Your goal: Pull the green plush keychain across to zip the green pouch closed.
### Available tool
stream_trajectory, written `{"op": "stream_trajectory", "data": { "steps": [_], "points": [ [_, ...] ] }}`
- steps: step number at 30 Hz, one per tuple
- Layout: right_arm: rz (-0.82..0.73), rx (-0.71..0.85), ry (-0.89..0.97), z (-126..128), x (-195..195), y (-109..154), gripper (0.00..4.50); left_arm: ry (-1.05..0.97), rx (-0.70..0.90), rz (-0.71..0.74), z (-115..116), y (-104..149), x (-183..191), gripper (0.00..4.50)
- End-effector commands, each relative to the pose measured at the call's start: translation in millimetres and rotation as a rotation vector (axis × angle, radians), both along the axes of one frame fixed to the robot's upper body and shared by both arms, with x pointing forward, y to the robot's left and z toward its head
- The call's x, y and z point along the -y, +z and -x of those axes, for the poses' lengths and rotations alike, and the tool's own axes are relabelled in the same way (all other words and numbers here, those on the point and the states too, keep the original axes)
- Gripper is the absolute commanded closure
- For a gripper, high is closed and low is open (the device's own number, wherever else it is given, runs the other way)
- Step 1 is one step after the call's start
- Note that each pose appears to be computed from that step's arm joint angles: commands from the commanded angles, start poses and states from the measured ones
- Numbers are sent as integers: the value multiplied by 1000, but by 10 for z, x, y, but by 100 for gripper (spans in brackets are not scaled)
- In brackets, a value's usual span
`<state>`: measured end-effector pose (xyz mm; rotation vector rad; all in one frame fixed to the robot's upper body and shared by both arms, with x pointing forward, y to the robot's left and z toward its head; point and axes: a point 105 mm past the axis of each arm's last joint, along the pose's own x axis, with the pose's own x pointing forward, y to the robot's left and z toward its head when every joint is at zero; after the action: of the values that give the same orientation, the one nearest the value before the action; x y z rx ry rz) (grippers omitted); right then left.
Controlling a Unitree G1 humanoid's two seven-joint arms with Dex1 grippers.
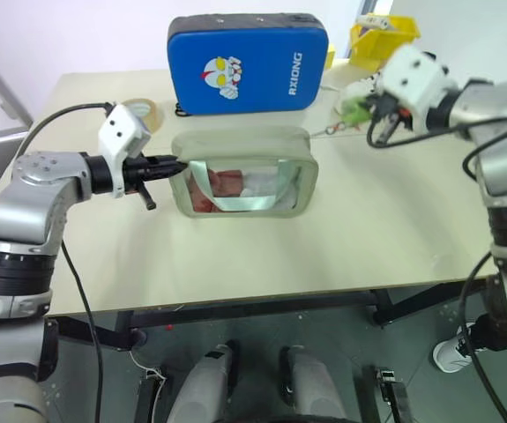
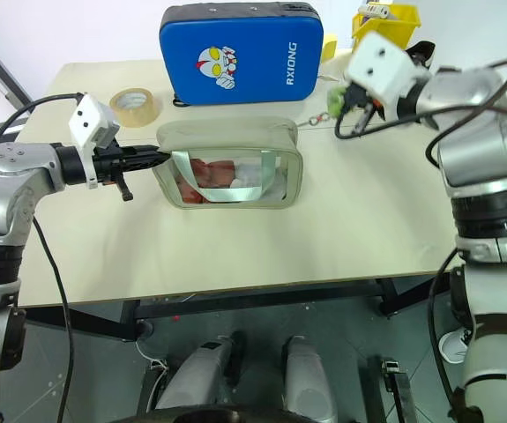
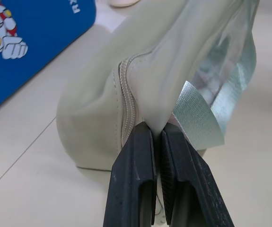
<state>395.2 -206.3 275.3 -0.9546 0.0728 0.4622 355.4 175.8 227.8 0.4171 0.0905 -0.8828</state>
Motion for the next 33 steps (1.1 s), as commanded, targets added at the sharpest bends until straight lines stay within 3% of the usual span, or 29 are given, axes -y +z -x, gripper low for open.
{"op": "stream_trajectory", "data": {
  "steps": [1,4,6,9,14,18,20,21,28,29,33],
  "points": [
    [1,40,-72,12,113,-86,441,10,13,-5,-11,50,-23,450],
    [-88,-113,-47,-24,-132,-822,441,10,5,-3,-29,57,-9,450],
    [-187,-202,-16,3,-374,-1148,441,10,0,-4,-33,55,3,450],
    [-299,-297,25,51,-675,-1390,441,10,-2,-4,-22,53,15,450],
    [-304,-357,43,83,-783,-1556,441,19,-3,-5,-8,50,2,450],
    [-325,-282,10,-22,-577,-1236,441,33,2,-3,-3,47,-8,450],
    [-356,-248,29,-22,-471,-947,385,37,8,16,-3,75,-13,450],
    [-367,-241,43,-2,-422,-813,362,31,7,28,7,97,-13,377],
    [-303,-240,169,309,-140,-115,0,38,8,125,40,484,-223,25],
    [-306,-253,212,397,-165,-7,0,31,10,138,68,565,-263,6],
    [-358,-293,372,661,-400,273,0,44,-4,122,120,640,-404,6]
  ]
}}
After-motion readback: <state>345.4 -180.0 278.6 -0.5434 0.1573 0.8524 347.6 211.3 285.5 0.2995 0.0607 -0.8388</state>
